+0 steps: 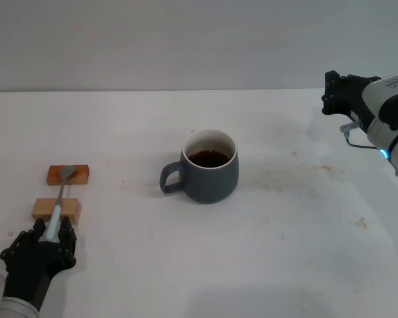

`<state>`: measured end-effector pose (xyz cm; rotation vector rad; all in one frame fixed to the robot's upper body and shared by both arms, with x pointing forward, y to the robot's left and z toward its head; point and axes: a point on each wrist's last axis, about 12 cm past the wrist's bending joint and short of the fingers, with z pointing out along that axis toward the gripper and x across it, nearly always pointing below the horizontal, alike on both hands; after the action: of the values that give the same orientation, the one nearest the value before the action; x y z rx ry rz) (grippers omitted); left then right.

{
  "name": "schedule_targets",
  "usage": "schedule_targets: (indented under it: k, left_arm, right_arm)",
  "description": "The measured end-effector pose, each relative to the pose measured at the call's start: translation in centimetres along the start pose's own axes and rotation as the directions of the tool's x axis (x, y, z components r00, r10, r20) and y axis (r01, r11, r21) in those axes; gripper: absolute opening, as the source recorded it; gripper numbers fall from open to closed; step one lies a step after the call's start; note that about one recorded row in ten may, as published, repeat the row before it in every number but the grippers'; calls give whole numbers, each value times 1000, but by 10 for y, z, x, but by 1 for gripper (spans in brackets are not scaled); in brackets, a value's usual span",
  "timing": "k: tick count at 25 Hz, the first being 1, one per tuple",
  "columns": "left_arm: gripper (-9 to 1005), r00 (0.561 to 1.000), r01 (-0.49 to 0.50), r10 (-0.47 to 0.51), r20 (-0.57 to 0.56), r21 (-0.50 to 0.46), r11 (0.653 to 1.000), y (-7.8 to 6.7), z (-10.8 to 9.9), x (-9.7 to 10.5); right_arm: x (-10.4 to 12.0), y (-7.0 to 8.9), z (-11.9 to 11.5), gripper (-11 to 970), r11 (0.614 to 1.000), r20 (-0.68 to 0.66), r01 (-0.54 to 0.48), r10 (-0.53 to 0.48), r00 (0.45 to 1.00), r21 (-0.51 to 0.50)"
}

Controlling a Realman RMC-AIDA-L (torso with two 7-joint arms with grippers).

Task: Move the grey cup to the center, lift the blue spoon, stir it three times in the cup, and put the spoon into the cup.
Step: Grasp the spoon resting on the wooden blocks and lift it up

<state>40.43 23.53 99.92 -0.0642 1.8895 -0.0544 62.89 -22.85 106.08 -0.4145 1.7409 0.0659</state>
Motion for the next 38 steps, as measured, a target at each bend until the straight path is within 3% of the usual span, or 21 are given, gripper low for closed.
schedule_targets:
  k: [38]
  left_arm:
    - [183,1000,13,-13,-1,-7,1000,0,10,1]
  right_arm:
    - [-7,1,4,-1,999,-7,46,-46,999,-3]
